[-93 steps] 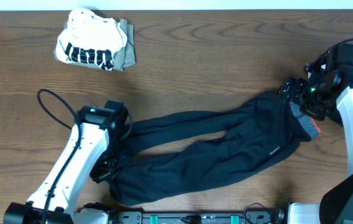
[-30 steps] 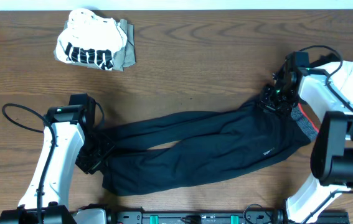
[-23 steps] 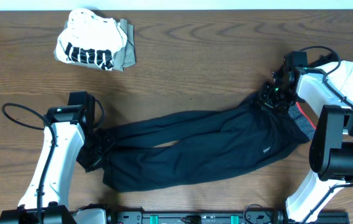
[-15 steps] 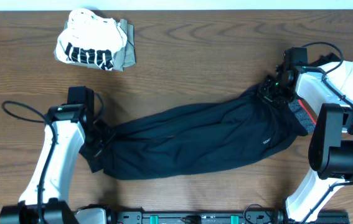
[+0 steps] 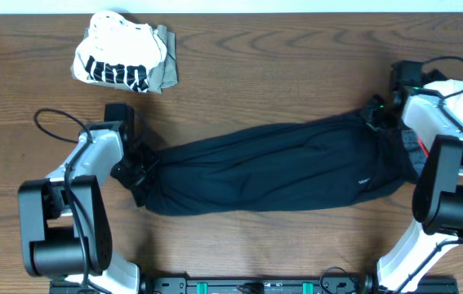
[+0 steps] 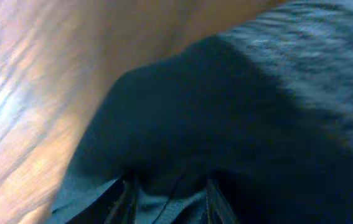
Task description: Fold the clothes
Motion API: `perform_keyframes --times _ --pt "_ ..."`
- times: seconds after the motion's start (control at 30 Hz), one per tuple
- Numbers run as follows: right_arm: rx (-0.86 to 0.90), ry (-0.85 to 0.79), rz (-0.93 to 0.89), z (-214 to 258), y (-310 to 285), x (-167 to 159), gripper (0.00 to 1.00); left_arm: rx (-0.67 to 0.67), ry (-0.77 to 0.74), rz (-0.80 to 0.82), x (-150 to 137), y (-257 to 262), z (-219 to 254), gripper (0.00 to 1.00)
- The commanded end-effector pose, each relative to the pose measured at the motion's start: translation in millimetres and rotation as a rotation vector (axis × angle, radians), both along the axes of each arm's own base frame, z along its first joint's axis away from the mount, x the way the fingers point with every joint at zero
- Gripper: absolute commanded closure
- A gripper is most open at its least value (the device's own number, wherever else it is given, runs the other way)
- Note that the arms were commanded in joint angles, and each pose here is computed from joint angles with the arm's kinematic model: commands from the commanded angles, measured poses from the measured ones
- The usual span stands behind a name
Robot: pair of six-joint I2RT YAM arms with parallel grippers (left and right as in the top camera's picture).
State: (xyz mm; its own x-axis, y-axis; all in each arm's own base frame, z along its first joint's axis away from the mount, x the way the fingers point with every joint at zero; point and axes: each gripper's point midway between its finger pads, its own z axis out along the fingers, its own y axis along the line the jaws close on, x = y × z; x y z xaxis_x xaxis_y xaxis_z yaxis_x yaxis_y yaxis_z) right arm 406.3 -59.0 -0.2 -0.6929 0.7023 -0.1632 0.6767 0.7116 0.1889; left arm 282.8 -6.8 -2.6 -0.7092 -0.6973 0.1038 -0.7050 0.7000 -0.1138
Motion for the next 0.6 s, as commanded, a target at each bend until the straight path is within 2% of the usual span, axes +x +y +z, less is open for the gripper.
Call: perform_keyframes --times 0.0,0.37,0.57 --pt "-0.096 0.192 -0.101 -45 -39 -47 0.64 0.015 -0.043 -0.033 26 5 3 0.91" --pt "-0.079 0.252 -0.116 -46 -39 -63 0.64 0.039 -0.294 -0.038 112 11 60 0.9" --pt "-0.063 0.268 -0.129 -42 -32 -67 0.64 0.051 -0.383 -0.065 137 13 82 0.86"
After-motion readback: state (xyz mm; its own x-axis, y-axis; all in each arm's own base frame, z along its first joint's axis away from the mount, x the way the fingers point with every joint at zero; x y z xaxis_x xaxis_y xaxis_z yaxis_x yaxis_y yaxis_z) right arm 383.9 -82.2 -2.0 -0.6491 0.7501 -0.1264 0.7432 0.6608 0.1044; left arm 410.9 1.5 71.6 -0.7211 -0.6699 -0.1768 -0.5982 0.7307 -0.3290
